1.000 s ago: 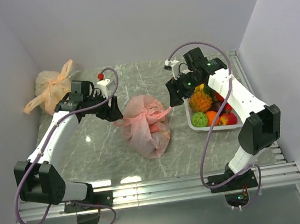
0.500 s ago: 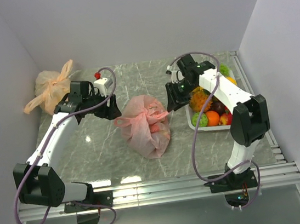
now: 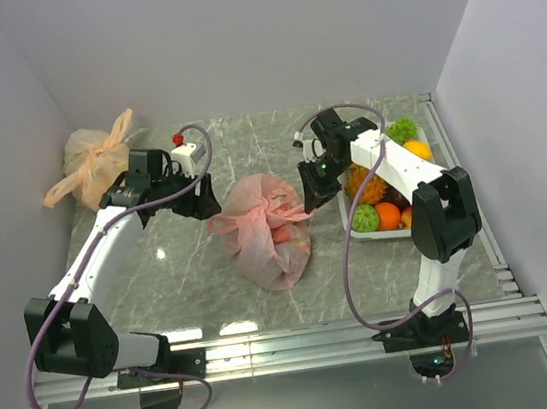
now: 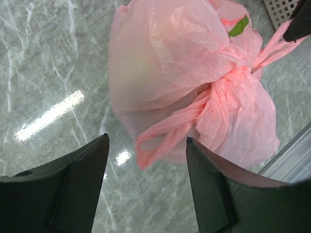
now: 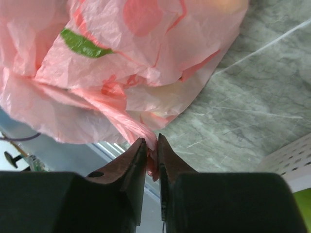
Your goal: Place the fake fruits into the plastic bag and tie a complex knot
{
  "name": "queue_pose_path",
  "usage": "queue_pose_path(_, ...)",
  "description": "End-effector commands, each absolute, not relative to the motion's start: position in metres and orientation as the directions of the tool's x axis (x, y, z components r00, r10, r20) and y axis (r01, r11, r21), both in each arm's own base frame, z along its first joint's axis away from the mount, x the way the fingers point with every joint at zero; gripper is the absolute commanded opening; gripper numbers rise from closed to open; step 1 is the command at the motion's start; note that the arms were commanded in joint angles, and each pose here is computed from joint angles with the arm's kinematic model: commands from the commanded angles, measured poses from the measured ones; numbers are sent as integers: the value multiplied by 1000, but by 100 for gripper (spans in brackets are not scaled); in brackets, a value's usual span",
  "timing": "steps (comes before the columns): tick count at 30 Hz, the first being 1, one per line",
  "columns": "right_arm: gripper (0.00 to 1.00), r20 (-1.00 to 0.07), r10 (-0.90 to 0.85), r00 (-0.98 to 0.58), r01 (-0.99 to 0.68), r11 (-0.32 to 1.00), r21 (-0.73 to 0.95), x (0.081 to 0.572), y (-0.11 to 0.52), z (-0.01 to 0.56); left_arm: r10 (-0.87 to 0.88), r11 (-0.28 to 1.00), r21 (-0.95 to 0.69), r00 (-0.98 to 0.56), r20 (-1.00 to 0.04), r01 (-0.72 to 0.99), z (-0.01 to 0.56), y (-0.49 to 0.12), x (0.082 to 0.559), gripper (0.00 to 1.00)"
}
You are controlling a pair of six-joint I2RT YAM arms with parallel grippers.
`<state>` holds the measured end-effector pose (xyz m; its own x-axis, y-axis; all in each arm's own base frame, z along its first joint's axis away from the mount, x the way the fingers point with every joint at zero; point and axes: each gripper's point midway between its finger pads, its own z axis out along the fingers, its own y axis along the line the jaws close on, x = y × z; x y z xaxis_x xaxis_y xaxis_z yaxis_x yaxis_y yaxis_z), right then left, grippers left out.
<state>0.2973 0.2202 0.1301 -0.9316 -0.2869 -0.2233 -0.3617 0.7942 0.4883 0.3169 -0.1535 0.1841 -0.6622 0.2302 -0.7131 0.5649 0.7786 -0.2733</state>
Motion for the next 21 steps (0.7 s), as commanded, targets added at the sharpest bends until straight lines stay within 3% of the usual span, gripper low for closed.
queue_pose_path(1,15,-268,-276,-923,-371,821,434,311,217,126,214,772,-279,-647,-732,572,193,-156,312,70)
queue_pose_path(7,0,-339,-245,-908,-367,856,365,322,208,125,224,754,-317,-678,-700,576,182,-156,292,72)
queue_pose_path(14,0,-368,-234,-900,-374,847,377,321,213,128,231,766,-307,-688,-688,564,152,-152,283,74)
queue_pose_path(21,0,-378,-231,-897,-376,847,376,324,215,131,195,783,-303,-677,-709,543,152,-157,309,73)
